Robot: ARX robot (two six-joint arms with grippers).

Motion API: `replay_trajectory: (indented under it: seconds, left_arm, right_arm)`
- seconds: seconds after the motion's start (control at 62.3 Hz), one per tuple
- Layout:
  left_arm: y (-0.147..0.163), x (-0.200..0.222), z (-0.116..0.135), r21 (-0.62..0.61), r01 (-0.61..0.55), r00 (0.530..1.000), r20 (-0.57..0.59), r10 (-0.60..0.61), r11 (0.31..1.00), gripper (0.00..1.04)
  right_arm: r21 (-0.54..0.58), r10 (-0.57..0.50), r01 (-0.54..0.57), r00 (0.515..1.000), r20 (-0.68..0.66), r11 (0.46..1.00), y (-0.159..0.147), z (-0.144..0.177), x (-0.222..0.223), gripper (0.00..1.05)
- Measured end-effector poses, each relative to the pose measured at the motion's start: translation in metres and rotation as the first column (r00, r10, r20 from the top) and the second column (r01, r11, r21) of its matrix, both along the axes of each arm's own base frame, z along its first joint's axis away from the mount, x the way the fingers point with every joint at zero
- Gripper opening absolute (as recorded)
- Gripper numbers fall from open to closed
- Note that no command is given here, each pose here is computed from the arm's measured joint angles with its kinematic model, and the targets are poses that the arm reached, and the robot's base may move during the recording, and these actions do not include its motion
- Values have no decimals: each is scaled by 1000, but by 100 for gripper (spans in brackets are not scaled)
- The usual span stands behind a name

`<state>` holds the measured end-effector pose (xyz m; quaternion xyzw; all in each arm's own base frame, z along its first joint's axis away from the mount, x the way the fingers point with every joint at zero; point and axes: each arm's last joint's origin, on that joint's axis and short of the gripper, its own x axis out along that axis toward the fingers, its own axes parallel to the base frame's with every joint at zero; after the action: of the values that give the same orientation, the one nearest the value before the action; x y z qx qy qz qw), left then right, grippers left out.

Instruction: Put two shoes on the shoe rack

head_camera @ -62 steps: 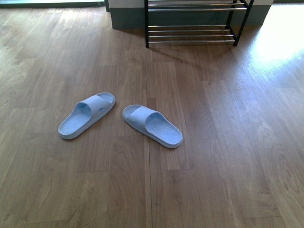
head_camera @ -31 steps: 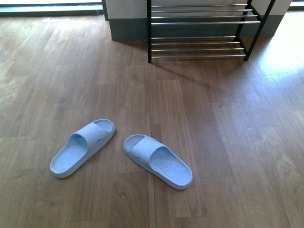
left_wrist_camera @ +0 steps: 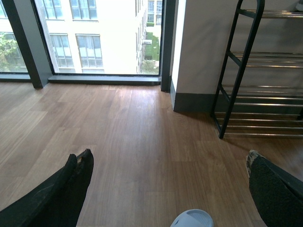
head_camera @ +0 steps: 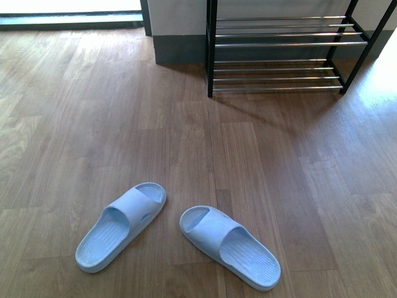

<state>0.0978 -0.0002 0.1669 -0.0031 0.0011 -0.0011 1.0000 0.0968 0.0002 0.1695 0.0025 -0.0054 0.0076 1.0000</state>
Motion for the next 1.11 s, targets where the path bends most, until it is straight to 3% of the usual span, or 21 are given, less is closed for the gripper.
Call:
replay_trajectory:
  seconds: [0.064,0.337,0.578,0.818,1.011,1.107]
  left_arm:
    - [0,0,0,0,0,1000,0,0,1000,95]
    - [0,0,0,0,0,1000,0,0,1000,95]
    - [0,0,0,0,0,1000,0,0,1000,95]
    - [0,0,0,0,0,1000,0,0,1000,95]
    - [0,0,0,0,0,1000,0,0,1000,95]
    - [0,0,0,0,0,1000,0,0,1000,95]
  right_arm:
    - [12,86,-86,996,-32,996,1,-1,3,96]
    - [22,168,-167,963,-210,986,19,1,67,96]
    - [-23,217,-253,872,-439,967,45,-51,159,96]
    - [-97,252,-409,713,-654,907,63,-148,219,96]
    - [-101,320,-636,511,-798,765,75,-247,215,96]
    - [-87,327,-674,464,-823,734,77,-273,212,96]
